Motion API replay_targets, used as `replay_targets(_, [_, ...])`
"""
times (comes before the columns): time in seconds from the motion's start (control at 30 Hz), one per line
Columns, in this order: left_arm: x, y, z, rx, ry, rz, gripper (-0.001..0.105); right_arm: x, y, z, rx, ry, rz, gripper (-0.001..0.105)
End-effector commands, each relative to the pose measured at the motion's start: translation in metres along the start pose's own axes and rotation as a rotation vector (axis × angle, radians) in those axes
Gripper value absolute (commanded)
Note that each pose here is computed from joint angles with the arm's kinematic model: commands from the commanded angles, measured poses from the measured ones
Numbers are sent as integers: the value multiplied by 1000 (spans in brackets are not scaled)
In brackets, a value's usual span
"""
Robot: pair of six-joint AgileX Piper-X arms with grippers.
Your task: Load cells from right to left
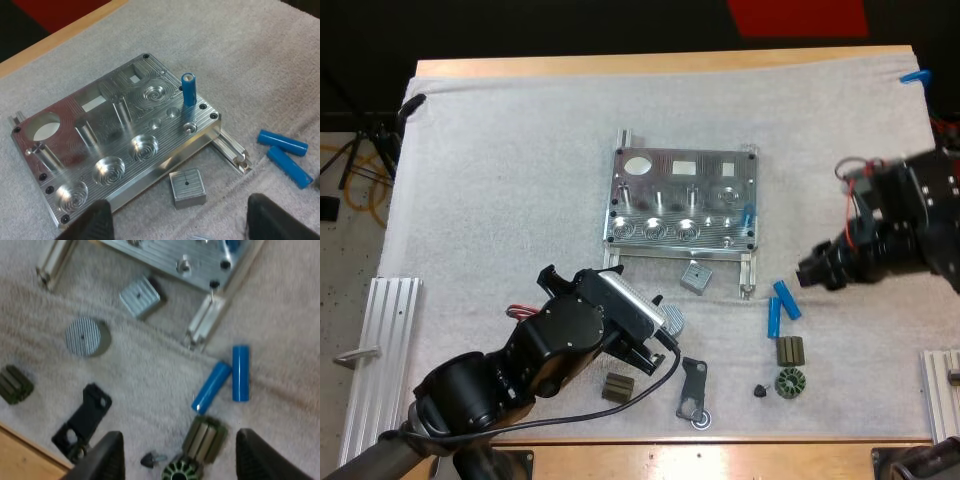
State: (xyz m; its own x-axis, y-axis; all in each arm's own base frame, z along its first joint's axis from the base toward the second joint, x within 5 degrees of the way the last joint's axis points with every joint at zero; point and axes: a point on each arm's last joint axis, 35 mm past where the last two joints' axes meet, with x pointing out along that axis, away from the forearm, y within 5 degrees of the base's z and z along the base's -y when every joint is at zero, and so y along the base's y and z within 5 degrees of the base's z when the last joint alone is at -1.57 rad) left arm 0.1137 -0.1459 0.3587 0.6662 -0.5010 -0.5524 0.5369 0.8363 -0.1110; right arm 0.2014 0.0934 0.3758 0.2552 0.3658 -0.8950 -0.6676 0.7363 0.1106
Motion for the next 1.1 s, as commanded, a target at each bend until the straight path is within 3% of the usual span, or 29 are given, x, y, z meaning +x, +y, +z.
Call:
replay_targets(0.0, [-4,-2,3,-8,-17,-23,57,-4,2,-8,5,-18,6,50])
replay_targets(0.2, [10,-9,1,0,52,-129,57,-14,6,-40,99,-97,85,50])
replay_targets(0.4, [32,-16,0,11,93,-142,57,-25,13,-63,134,-168,129,50])
replay_targets(0.53, [40,-21,2,9,95,-194,57,-28,14,-73,150,-178,120,50])
replay_targets(0.87, [57,-27,2,12,108,-228,57,-16,17,-97,239,-205,242,50])
replay_targets(1.07, [73,-35,-1,15,146,-283,57,-16,17,-99,241,-196,202,50])
